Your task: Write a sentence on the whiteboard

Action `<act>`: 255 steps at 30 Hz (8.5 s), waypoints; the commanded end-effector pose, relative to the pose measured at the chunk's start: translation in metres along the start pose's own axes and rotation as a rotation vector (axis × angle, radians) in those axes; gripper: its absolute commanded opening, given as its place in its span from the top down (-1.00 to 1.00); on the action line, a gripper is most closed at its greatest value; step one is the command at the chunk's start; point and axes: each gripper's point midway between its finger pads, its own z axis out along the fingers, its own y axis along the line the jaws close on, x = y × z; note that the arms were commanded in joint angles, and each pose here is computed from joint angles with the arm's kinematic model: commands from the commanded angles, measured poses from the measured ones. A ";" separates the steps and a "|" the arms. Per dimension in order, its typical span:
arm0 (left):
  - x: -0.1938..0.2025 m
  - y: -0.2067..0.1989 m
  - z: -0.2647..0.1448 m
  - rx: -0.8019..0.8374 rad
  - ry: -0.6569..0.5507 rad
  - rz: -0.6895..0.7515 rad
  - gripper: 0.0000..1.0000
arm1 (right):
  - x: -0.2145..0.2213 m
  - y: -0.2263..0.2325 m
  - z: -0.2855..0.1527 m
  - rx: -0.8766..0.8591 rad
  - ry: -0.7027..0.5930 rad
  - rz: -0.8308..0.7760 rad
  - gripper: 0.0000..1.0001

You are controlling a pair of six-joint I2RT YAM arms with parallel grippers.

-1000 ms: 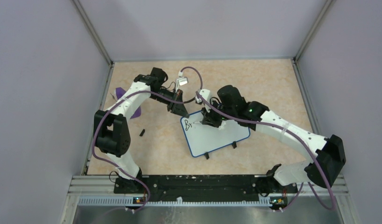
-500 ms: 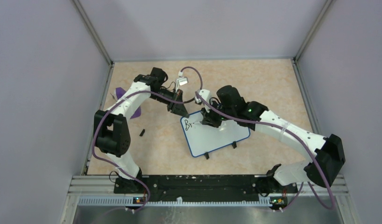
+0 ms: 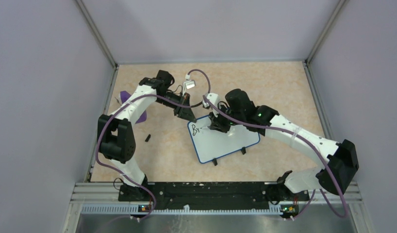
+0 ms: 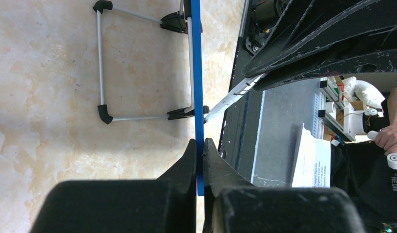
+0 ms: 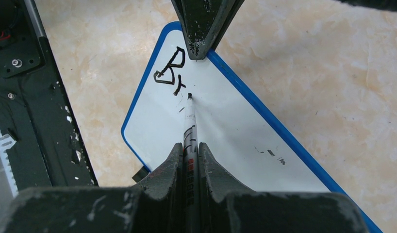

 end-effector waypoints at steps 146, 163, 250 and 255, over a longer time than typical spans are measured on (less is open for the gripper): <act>0.013 -0.003 0.007 -0.013 0.033 0.044 1.00 | -0.004 -0.008 -0.017 0.073 0.021 -0.070 1.00; 0.012 -0.004 0.006 -0.014 0.031 0.045 1.00 | -0.023 -0.016 -0.025 0.101 -0.031 -0.061 1.00; 0.013 -0.004 0.007 -0.009 0.030 0.049 1.00 | -0.033 -0.030 -0.027 0.140 -0.059 -0.033 1.00; 0.013 -0.003 0.007 -0.006 0.029 0.050 1.00 | -0.021 -0.027 -0.024 0.126 -0.029 -0.032 1.00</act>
